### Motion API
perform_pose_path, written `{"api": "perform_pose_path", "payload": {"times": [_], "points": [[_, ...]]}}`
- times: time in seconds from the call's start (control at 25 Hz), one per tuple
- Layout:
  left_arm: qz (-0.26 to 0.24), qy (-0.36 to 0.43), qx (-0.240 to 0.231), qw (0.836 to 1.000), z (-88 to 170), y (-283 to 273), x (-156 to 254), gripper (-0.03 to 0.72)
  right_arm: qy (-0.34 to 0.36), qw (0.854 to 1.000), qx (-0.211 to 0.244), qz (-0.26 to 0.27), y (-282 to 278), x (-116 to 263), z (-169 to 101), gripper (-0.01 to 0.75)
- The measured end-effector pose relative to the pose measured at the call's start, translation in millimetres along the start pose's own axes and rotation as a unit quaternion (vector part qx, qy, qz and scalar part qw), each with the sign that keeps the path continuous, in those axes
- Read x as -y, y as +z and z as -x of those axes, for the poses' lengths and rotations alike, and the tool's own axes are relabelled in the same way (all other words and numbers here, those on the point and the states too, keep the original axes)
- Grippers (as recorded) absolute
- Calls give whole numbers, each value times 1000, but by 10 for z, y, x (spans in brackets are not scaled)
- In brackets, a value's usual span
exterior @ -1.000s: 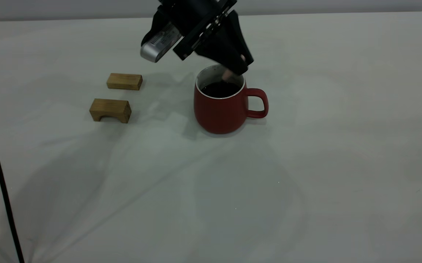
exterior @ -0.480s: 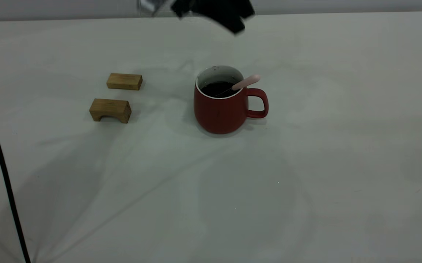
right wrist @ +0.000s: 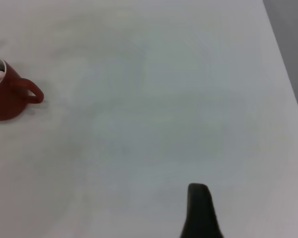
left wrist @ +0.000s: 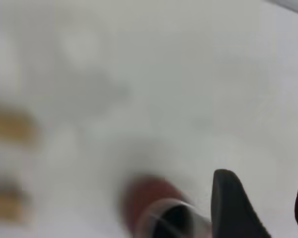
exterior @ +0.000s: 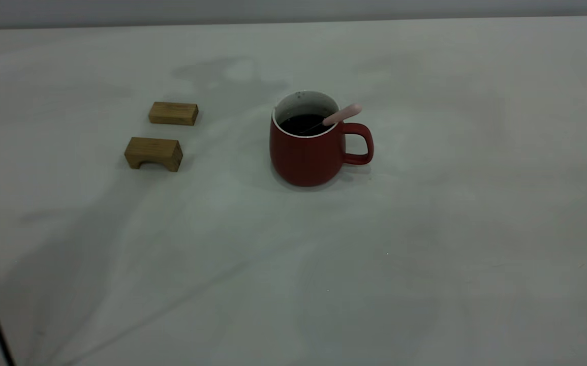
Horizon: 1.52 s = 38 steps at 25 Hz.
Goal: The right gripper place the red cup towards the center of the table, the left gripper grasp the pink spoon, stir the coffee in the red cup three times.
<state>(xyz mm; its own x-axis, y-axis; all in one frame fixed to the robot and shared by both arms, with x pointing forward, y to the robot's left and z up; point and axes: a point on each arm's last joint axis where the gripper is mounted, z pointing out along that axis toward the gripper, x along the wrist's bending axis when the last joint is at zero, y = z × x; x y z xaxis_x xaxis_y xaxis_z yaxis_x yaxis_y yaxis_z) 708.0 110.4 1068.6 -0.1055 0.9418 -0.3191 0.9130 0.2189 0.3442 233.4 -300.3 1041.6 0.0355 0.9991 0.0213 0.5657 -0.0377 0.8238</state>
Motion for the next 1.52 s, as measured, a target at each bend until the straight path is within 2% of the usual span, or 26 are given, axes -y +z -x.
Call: {"api": "perform_pose_path", "payload": {"times": [0.08,0.16,0.36,0.52,0.68,0.76,0.84,1.04,1.16,1.4,1.52], "points": [[28,106,-12,994,-7,-209,-38,388,0,1000,0,0,0,0,0,585],[46,173,-14,984,8,-404,-52,388,0,1000,0,0,0,0,0,585],[50,236,-39,970,-58,-677,24,388,0,1000,0,0,0,0,0,585],[-13,237,-66,969,-270,-771,359,388,0,1000,0,0,0,0,0,585],[-81,235,-97,964,-596,-911,868,388,0,1000,0,0,0,0,0,585],[-106,240,-125,957,-796,-982,1135,388,0,1000,0,0,0,0,0,585],[-112,247,-145,952,-975,-1145,1382,388,0,1000,0,0,0,0,0,585],[-102,260,-175,944,-1371,-1512,1957,388,0,1000,0,0,0,0,0,585],[-85,252,-174,948,-1565,-1694,2230,388,0,1000,0,0,0,0,0,585],[-53,131,-184,973,-2111,-1906,2668,388,0,1000,0,0,0,0,0,585],[-26,78,-191,978,-2286,-1972,2923,388,0,1000,0,0,0,0,0,585]]}}
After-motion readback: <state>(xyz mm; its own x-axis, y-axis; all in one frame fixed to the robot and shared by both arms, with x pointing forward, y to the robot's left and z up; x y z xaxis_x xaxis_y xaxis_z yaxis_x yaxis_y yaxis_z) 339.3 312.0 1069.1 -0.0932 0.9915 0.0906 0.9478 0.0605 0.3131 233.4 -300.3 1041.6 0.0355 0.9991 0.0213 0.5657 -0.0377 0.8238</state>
